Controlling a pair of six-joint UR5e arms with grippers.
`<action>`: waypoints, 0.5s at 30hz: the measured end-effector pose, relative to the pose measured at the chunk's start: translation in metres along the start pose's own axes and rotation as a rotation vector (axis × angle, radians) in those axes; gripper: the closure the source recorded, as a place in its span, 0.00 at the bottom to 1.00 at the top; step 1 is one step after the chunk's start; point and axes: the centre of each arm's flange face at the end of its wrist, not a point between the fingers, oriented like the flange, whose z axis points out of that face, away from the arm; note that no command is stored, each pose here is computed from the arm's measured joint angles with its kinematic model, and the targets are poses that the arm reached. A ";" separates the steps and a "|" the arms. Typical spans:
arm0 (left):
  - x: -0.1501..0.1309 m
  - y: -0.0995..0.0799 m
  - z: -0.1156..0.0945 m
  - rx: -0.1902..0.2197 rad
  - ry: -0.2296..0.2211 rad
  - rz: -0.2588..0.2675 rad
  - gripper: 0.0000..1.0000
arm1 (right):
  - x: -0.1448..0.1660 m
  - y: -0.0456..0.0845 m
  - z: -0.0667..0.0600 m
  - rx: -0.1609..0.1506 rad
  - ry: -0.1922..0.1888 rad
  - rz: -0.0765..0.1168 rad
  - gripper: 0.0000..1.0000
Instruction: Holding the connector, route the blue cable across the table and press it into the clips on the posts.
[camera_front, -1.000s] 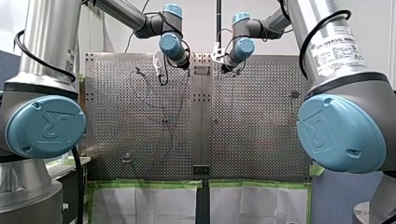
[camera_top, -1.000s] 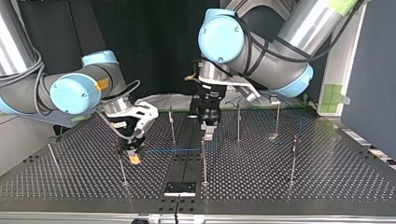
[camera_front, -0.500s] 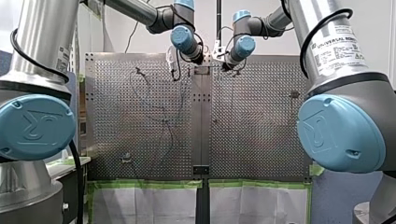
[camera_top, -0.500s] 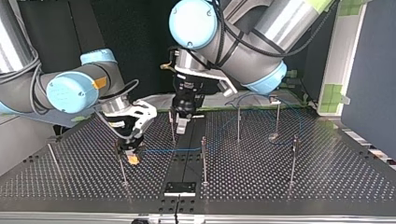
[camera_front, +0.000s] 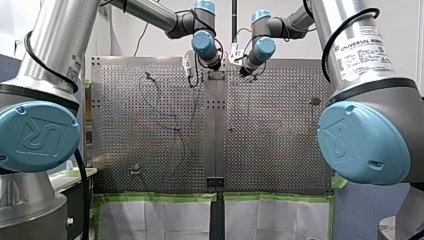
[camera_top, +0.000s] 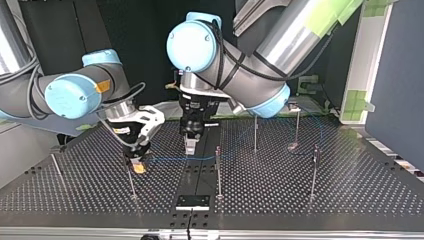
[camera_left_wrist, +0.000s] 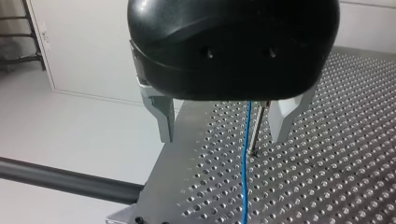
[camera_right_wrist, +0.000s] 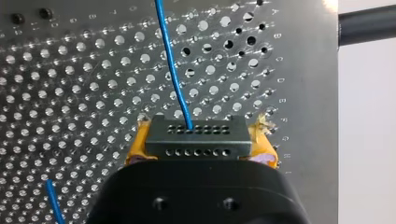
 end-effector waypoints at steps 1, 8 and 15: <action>0.002 -0.001 0.003 -0.001 -0.002 -0.001 0.00 | 0.000 0.000 0.000 0.000 -0.001 0.000 1.00; 0.018 -0.002 0.026 -0.010 0.003 0.001 0.00 | -0.001 0.002 0.000 -0.003 -0.003 -0.001 1.00; 0.017 -0.002 0.047 -0.027 -0.023 -0.012 0.00 | -0.001 0.002 0.000 -0.003 -0.004 -0.001 1.00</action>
